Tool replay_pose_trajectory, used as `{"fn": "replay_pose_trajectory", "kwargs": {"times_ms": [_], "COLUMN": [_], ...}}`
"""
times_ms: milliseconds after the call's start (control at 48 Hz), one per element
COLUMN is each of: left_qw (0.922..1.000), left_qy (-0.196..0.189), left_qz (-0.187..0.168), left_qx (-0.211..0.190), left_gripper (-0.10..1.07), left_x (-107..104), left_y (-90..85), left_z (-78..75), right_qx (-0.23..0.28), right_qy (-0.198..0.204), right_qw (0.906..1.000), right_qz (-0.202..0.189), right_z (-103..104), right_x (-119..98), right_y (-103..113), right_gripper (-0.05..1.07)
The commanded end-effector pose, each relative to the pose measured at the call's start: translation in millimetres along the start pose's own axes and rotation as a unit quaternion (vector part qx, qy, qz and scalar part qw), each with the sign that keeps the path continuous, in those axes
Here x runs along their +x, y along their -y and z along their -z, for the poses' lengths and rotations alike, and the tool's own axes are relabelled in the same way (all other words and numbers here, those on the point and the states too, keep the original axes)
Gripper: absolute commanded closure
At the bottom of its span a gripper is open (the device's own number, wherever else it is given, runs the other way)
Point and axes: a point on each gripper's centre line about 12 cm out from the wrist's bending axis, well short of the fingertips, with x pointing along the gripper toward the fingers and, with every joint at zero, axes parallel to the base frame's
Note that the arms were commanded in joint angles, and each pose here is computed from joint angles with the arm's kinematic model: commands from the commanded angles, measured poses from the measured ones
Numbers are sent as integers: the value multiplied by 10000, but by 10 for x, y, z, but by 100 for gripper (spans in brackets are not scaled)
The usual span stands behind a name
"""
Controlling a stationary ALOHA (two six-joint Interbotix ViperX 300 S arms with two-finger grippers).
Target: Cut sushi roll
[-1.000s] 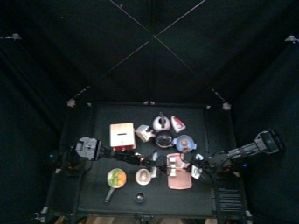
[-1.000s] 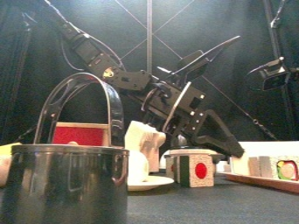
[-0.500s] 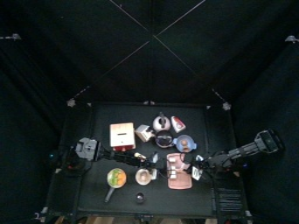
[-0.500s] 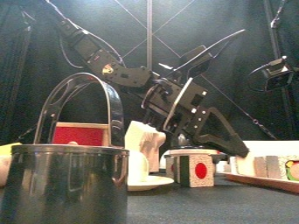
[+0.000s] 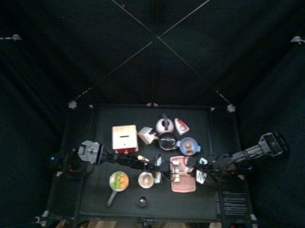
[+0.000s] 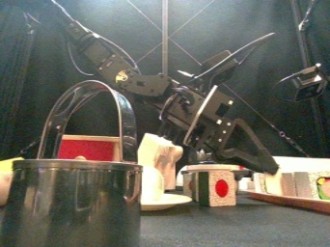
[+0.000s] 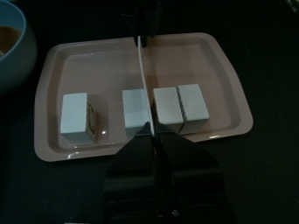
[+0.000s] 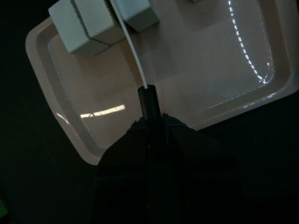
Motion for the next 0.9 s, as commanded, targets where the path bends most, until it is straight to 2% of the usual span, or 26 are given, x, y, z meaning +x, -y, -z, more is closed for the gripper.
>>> {"fn": "replay_pose_trajectory", "kwargs": {"times_ms": [0,438,792,875], "left_qw": [9999,9997,9988,9988], "left_qy": [-102,-231,-483,-476], "left_qz": [64,41,14,19], "left_qx": [86,70,51,64], "left_gripper": [66,66,66,66], "left_x": [-15,52,126,117], "left_y": [79,59,44,52], "left_z": [28,98,211,189], "right_qx": [118,64,93,100], "right_qy": [-158,252,309,316], "right_qw": [9996,9996,9994,9994], "right_qz": [197,-74,-85,-87], "right_z": [52,-47,-55,-58], "right_x": [30,-150,-126,-126], "right_y": [83,30,53,54], "right_gripper": [66,66,66,66]}}
